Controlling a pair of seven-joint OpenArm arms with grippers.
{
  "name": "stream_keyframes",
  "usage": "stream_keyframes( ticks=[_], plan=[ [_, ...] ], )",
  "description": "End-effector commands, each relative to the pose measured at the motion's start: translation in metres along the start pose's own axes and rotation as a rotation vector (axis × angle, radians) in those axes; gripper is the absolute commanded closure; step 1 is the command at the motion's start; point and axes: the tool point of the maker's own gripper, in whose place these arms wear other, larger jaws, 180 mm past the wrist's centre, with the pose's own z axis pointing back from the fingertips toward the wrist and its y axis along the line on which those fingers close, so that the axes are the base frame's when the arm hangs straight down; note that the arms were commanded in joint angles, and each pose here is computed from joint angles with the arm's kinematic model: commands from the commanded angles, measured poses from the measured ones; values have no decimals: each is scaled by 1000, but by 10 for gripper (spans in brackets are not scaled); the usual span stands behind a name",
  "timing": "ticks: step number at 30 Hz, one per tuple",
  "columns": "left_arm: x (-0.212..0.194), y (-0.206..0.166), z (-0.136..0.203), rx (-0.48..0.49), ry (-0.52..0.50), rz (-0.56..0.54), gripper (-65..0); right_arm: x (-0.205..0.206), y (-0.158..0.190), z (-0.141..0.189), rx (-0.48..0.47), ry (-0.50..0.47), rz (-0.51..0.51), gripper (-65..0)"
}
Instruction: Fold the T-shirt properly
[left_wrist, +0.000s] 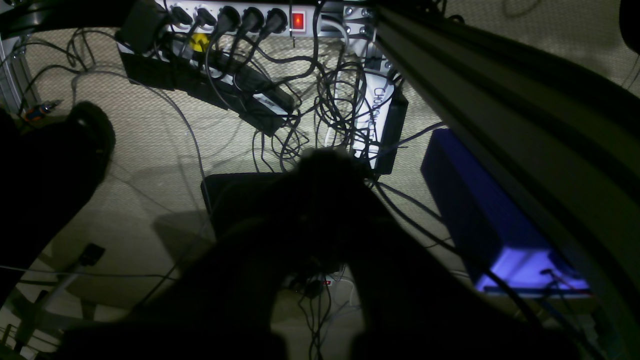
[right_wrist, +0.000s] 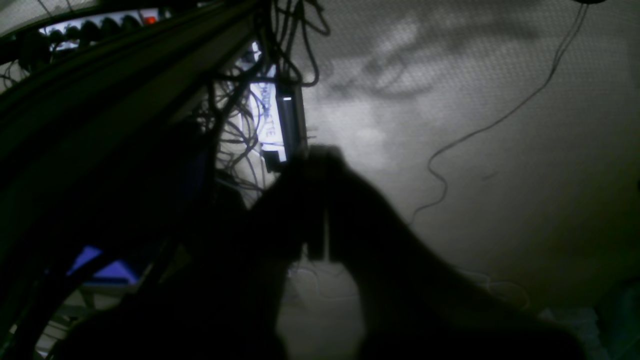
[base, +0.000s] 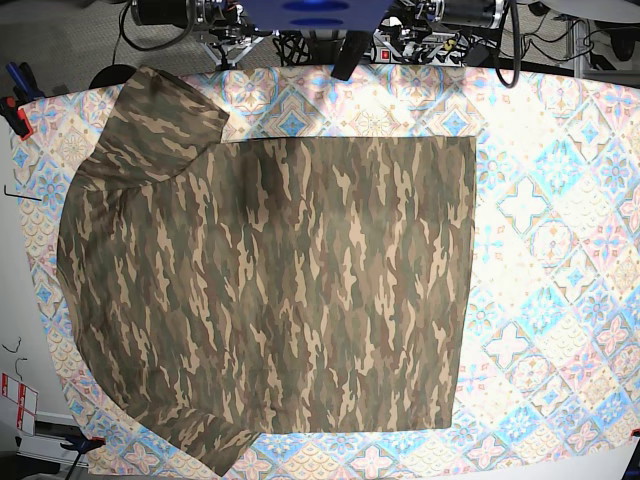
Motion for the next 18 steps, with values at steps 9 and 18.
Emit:
stream_keyframes(
  ticks=[9,18],
  plan=[
    [2,-2,0,-4,-4,-6,-1,2,-3,0,-5,-7,0,-2],
    [1,-2,0,-5,-1,-9,-1,0,-4,0,-7,-4,-3,-2]
  ],
)
